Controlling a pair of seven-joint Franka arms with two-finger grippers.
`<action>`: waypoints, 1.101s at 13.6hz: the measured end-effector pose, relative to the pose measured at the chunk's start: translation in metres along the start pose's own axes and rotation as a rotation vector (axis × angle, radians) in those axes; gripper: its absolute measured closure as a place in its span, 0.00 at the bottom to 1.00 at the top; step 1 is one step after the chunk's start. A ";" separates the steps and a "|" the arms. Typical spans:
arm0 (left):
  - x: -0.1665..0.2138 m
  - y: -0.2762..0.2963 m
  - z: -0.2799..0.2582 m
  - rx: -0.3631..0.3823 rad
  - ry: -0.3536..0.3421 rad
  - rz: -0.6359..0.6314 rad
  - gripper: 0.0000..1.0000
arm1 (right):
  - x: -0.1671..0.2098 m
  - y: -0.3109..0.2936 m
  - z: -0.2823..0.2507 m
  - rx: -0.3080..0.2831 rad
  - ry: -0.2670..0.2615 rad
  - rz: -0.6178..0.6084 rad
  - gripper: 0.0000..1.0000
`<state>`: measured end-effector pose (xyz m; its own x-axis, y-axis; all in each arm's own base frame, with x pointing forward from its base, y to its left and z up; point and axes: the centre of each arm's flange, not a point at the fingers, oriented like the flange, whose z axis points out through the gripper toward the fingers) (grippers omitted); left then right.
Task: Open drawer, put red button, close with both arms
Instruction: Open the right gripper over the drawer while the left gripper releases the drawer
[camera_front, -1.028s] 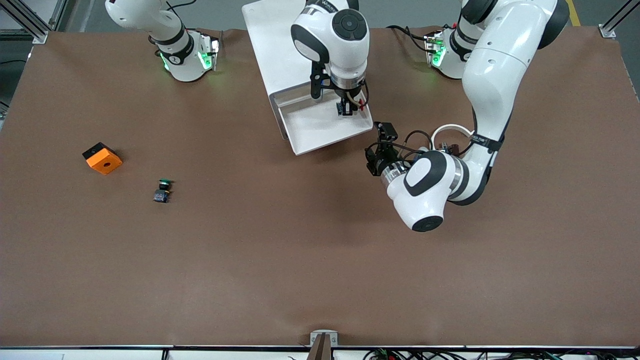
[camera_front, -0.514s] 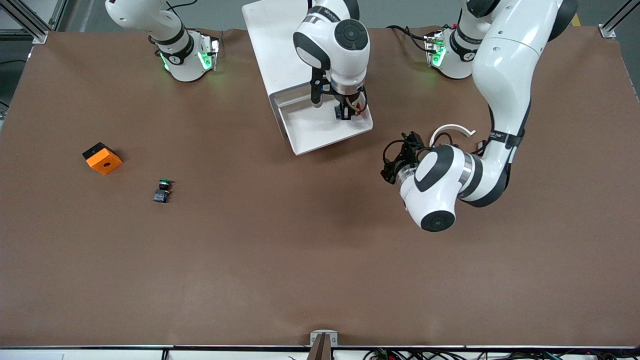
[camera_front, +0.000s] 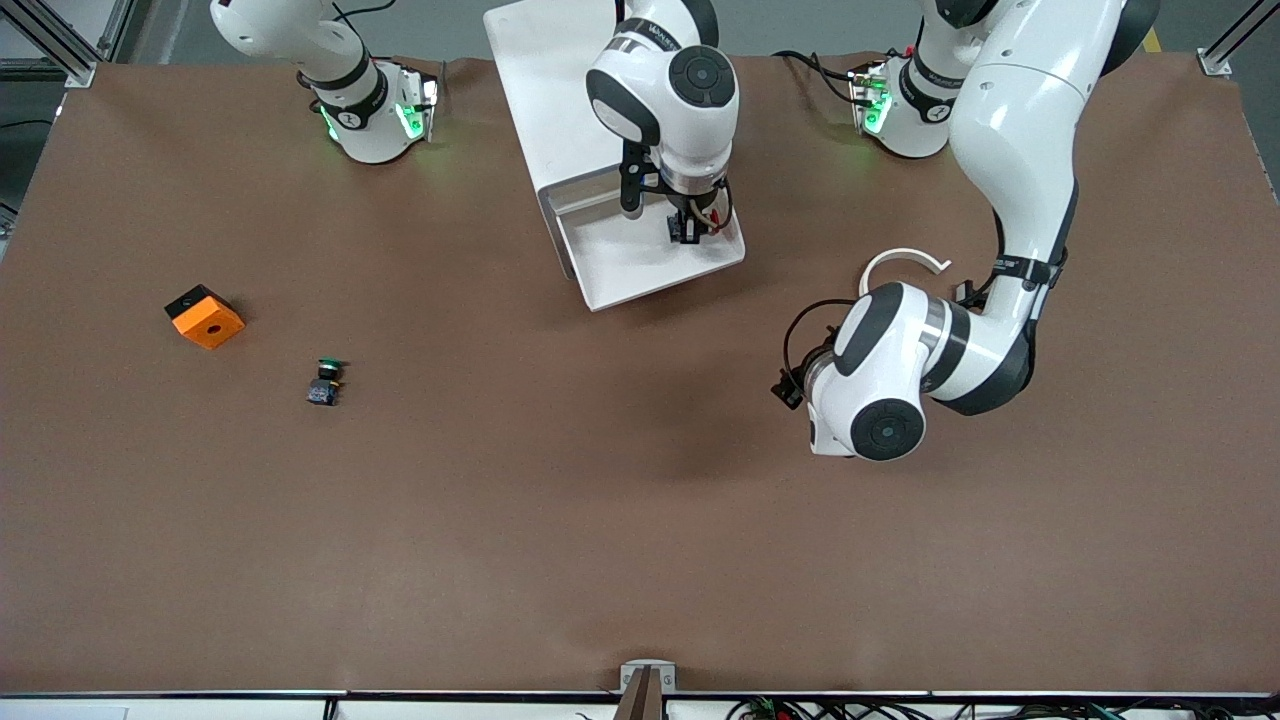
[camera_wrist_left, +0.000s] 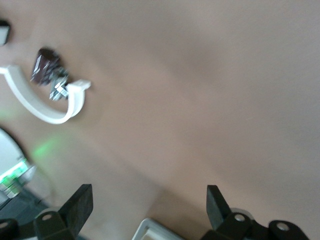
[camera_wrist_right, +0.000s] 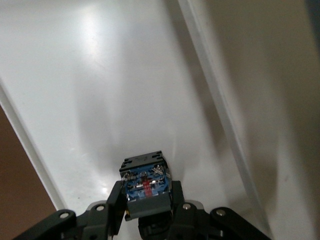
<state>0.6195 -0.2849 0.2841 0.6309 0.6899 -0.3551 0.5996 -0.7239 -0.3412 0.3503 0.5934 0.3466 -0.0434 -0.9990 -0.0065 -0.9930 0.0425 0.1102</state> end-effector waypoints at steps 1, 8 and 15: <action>0.005 0.001 -0.004 -0.023 0.031 0.003 0.00 | 0.001 -0.001 0.000 0.001 0.000 0.002 0.59; -0.004 0.019 -0.025 -0.122 0.244 0.025 0.00 | 0.003 -0.011 -0.005 0.049 0.004 -0.012 0.45; -0.055 0.022 -0.056 -0.299 0.321 0.104 0.00 | 0.004 -0.020 -0.019 0.063 0.000 -0.162 0.00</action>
<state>0.6255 -0.3389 0.3447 0.7881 0.6115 -0.0700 0.6107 -0.7911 -0.0347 0.3723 0.5887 0.3631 0.1173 -0.9929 -0.0192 -0.9920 -0.1181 0.0447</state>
